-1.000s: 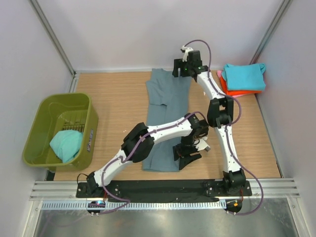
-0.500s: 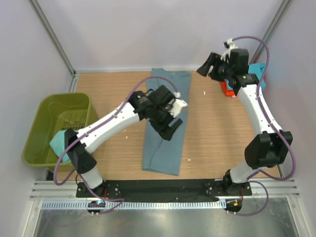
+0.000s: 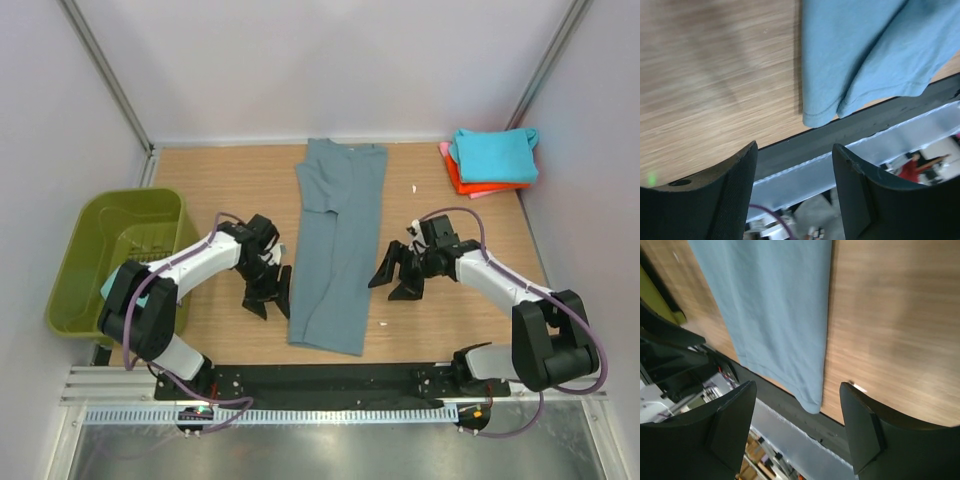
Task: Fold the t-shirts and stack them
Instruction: Fold the tshirt
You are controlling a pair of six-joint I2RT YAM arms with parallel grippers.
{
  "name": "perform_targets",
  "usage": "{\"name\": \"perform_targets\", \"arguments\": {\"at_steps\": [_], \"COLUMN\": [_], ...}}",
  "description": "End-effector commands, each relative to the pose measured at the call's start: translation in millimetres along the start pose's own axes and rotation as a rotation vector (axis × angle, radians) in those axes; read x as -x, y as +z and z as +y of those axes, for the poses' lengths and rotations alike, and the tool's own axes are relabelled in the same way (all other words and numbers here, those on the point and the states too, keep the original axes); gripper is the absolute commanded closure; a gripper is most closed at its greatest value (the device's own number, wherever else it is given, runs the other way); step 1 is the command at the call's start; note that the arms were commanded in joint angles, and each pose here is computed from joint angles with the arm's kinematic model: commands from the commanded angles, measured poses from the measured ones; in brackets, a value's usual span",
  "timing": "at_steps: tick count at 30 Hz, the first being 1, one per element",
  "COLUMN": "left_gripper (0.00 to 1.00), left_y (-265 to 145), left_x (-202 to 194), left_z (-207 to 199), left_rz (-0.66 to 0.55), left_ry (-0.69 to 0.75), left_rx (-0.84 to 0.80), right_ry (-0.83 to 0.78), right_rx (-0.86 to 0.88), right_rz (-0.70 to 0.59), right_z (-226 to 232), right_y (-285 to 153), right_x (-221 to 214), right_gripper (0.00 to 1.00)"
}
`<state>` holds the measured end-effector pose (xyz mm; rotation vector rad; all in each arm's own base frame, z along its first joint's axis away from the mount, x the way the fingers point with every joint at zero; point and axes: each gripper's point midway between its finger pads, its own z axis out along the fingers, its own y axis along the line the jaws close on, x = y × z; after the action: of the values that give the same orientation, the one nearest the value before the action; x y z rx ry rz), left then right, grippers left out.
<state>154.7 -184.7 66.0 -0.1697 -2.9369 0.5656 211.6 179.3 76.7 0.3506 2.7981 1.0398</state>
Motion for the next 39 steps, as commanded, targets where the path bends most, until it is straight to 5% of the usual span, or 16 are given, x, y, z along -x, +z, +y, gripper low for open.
{"name": "perform_targets", "arguments": {"at_steps": [1,11,20,28,34,35,37,39], "left_gripper": [0.38,0.38,0.44,0.63,0.92,1.0,1.0,1.0], "left_y": [7,51,62,65,65,65,63,58], "left_x": [1,-2,0,-5,-6,-6,-4,-1], "left_z": [-20,-3,-4,-5,-8,-9,-11,-16], "left_rz": [-0.055,-0.097,-0.081,-0.06,-0.055,-0.058,-0.063,-0.078], "left_ry": [-0.111,-0.304,-0.357,-0.368,-0.37,-0.37,-0.36,-0.339], "left_rx": [-0.156,-0.181,-0.206,-0.227,-0.253,-0.256,-0.264,-0.28], "right_ry": [0.001,0.019,-0.004,-0.035,-0.08,-0.101,-0.111,-0.128], "right_rx": [0.073,-0.023,0.021,0.035,0.016,0.023,-0.003,0.014], "right_rz": [0.105,0.265,0.303,0.3,0.286,0.279,0.261,0.234], "right_z": [13,-12,5,8,4,6,2,3], "right_y": [9,39,55,58,56,54,52,50], "right_x": [-40,-116,-127,-126,-124,-123,-120,-111], "right_gripper": [0.27,0.27,0.36,0.54,0.67,0.77,0.97,0.98]}}
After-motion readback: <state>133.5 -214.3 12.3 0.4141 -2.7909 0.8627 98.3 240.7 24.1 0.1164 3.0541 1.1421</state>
